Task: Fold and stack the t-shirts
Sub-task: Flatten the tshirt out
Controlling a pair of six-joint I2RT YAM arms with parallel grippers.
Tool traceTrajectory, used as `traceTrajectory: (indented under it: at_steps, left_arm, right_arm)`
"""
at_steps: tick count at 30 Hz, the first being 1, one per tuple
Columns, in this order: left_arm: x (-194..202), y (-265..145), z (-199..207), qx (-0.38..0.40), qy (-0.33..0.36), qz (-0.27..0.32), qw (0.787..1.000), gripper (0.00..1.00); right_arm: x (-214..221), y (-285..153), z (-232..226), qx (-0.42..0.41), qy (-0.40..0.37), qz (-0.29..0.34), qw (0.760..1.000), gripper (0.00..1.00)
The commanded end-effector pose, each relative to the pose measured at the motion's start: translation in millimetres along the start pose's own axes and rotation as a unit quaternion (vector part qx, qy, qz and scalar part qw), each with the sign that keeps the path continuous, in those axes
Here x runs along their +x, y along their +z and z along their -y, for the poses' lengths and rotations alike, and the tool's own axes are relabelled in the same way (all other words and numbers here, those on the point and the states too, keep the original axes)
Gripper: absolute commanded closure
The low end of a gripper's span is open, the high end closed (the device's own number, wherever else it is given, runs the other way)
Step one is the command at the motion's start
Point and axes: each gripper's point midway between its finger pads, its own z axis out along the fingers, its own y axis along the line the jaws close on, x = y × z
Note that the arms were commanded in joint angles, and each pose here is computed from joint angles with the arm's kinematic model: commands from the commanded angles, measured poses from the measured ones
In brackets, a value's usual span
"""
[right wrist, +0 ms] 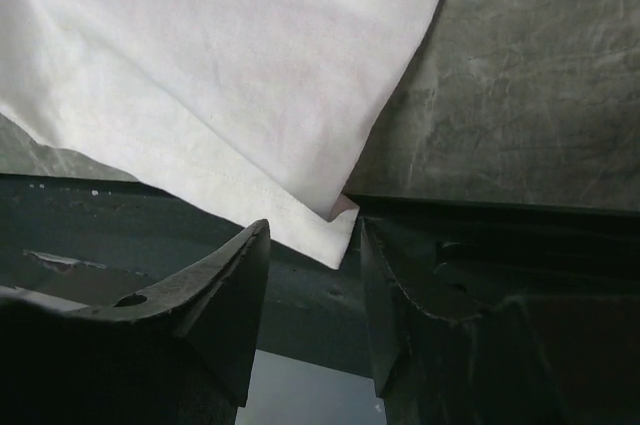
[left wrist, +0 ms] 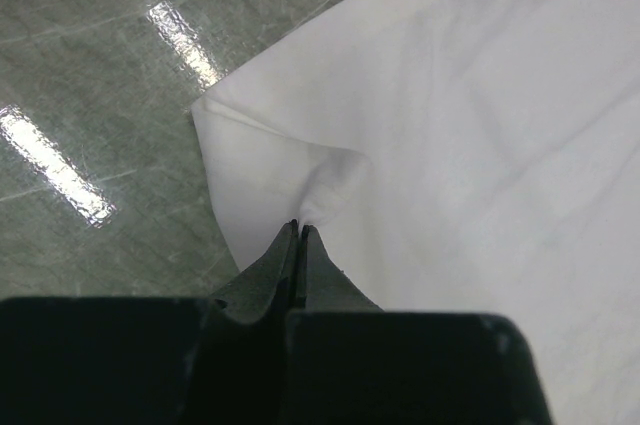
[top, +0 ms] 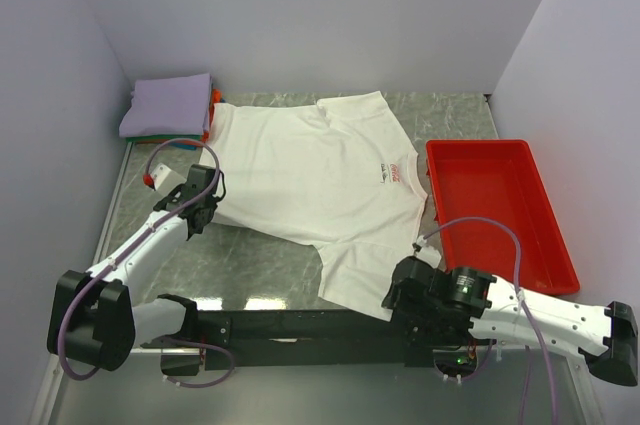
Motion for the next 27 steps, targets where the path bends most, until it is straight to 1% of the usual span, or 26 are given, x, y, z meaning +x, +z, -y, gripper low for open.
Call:
traceTrajectory:
  at_steps: [1, 3, 5, 8, 12, 15, 16, 18, 19, 24, 27]
  left_arm:
    - [-6, -4, 7, 0.018, -0.008, 0.006, 1.000, 0.99]
    - [-6, -4, 6, 0.018, -0.008, 0.006, 1.000, 0.99]
    - [-7, -5, 6, 0.016, -0.007, 0.008, 1.000, 0.99]
    - [-7, -6, 4, 0.017, -0.008, 0.008, 1.000, 0.99]
    - [-6, -6, -2, 0.007, -0.010, 0.007, 1.000, 0.99]
    - [-5, -6, -13, -0.010, -0.015, 0.012, 1.000, 0.99]
    - [-6, -5, -17, -0.017, -0.016, 0.016, 1.000, 0.99]
    - [-6, -7, -22, -0.023, -0.031, 0.020, 0.999, 0.99]
    - [-5, -7, -28, -0.031, -0.040, 0.022, 0.998, 0.99]
    - [0, -8, -42, -0.037, -0.068, 0.022, 0.997, 0.99]
    - [5, -9, -47, -0.034, -0.090, 0.018, 0.995, 0.99]
  right_arm:
    - [-8, 8, -6, -0.016, 0.028, 0.024, 0.999, 0.51]
    - [-6, 14, -4, -0.013, 0.030, 0.024, 0.999, 0.52]
    - [-10, 18, 2, 0.005, 0.025, 0.036, 0.999, 0.53]
    - [-23, 16, 4, 0.019, 0.024, 0.071, 0.997, 0.54]
    - [-36, 11, -3, 0.006, 0.033, 0.100, 0.994, 0.59]
    - [-44, 1, -9, -0.005, 0.037, 0.116, 0.993, 0.75]
    - [-48, -8, -18, -0.018, 0.040, 0.121, 0.992, 0.87]
    - [-55, -20, -18, -0.021, 0.038, 0.134, 0.990, 0.97]
    - [-61, -32, -26, -0.035, 0.040, 0.141, 0.989, 1.00]
    - [-83, -74, -36, -0.056, 0.036, 0.181, 0.981, 1.00]
    - [-90, -88, -40, -0.058, 0.022, 0.191, 0.980, 1.00]
